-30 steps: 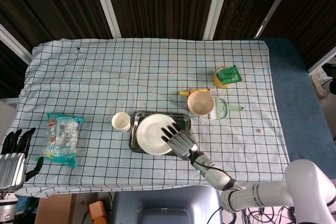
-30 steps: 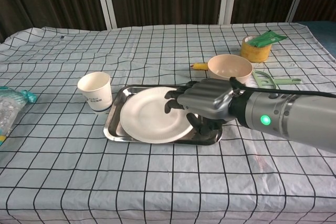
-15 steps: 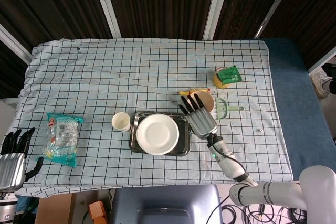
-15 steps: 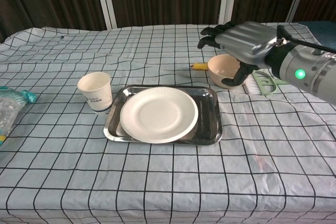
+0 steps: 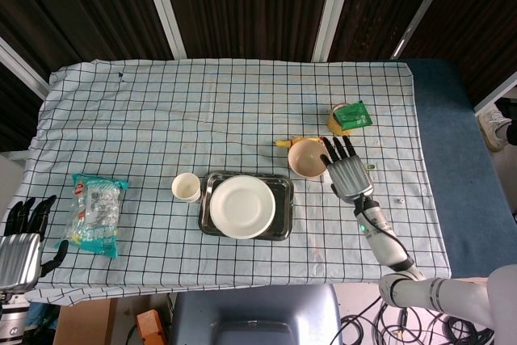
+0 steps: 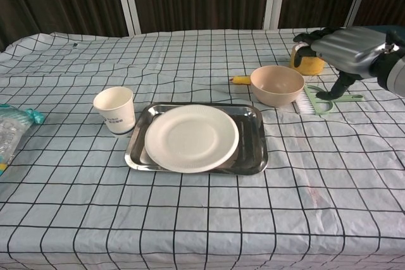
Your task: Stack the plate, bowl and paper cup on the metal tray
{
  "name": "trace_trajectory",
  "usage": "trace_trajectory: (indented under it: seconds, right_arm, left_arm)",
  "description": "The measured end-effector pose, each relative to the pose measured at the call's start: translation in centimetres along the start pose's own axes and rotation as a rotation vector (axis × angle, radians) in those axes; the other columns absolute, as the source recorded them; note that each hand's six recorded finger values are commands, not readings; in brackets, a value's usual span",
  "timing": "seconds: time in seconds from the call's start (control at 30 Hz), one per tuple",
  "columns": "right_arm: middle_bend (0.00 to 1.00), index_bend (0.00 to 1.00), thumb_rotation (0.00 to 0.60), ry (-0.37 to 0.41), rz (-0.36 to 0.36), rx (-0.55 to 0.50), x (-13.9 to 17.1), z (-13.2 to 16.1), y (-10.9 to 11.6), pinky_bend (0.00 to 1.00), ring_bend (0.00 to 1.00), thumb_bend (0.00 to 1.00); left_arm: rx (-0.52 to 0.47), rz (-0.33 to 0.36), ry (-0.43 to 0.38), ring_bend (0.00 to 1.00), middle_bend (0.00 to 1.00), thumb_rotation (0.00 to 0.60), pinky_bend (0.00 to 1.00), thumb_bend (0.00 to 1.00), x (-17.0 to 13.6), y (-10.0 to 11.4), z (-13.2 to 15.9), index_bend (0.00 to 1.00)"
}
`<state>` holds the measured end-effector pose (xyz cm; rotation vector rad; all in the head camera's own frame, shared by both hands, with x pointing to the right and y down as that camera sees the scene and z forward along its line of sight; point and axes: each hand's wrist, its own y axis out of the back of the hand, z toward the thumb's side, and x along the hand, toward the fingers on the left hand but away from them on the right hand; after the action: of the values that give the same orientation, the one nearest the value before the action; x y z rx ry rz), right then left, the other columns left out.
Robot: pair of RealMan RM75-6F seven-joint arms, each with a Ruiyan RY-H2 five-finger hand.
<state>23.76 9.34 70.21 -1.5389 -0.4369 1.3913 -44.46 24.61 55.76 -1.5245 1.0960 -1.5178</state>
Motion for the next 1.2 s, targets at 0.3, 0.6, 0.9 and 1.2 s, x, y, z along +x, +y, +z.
trace_trajectory:
  seconds: [0.3,0.6,0.9,1.2]
  right_arm:
    - [0.0,0.38,0.6,-0.011,0.015,-0.017,-1.8,0.5,-2.5,0.0,0.0,0.3]
    - [0.01,0.52,0.6,0.017,-0.022,-0.049,-3.3,2.6,-3.2,0.0,0.0,0.49]
    - [0.02,0.59,0.6,0.018,-0.051,-0.041,-3.4,3.0,-3.3,0.0,0.0,0.5]
    - [0.1,0.73,0.6,0.006,-0.16,-0.065,-3.0,2.8,-1.5,0.0,0.0,0.47]
  left_arm:
    - [0.002,0.002,0.006,0.04,0.14,0.6,0.04,0.37,0.0,0.1,-0.2,0.0]
    - [0.002,0.006,0.007,0.04,0.14,0.6,0.04,0.37,0.0,0.2,-0.3,0.0]
    - [0.0,0.011,0.005,0.04,0.14,0.6,0.04,0.37,-0.2,0.3,-0.3,0.0]
    - [-0.001,0.009,0.005,0.04,0.14,0.6,0.04,0.37,-0.2,0.3,-0.3,0.0]
